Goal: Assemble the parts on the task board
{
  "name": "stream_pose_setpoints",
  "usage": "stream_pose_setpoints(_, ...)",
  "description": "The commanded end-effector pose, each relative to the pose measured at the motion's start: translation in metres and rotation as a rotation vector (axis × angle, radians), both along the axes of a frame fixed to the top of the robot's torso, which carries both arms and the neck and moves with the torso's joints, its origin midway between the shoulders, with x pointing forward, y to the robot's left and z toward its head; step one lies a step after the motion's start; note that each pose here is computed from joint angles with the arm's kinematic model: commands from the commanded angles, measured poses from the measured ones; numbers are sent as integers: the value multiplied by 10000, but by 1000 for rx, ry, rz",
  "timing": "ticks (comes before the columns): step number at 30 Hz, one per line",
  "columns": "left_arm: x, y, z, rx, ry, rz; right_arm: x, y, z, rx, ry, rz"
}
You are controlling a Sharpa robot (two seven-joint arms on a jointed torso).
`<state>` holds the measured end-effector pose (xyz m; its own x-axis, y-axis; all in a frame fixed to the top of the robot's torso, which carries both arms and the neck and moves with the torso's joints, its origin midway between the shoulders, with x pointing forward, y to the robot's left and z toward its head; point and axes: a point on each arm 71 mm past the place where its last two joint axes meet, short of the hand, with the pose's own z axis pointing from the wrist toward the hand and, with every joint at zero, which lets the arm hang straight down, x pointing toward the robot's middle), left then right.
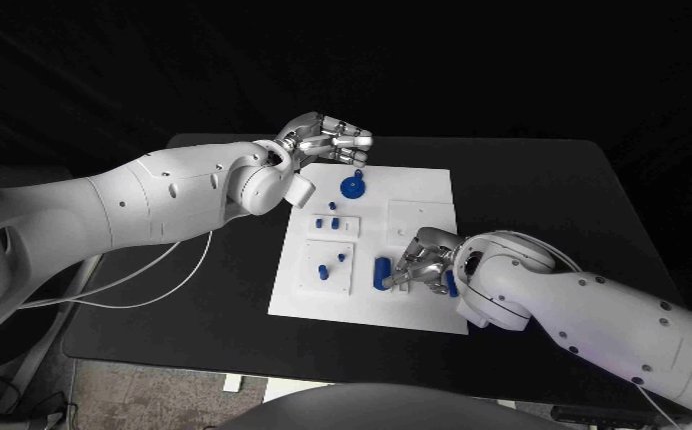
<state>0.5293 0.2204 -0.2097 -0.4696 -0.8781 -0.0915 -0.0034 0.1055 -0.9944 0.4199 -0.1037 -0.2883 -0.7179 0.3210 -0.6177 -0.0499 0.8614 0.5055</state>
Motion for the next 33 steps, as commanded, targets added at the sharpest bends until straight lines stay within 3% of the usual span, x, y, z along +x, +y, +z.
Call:
stream_pose_setpoints(1,-6,-22,9,-6,-4,-17,-25,43,11,-21,-27,75)
stream_pose_setpoints(14,-4,-34,8,-6,-4,-20,73,36,-32,-95,-83,-17)
stream_pose_setpoints(33,-4,-38,8,-7,-3,-21,94,76,-69,-120,-147,-35)
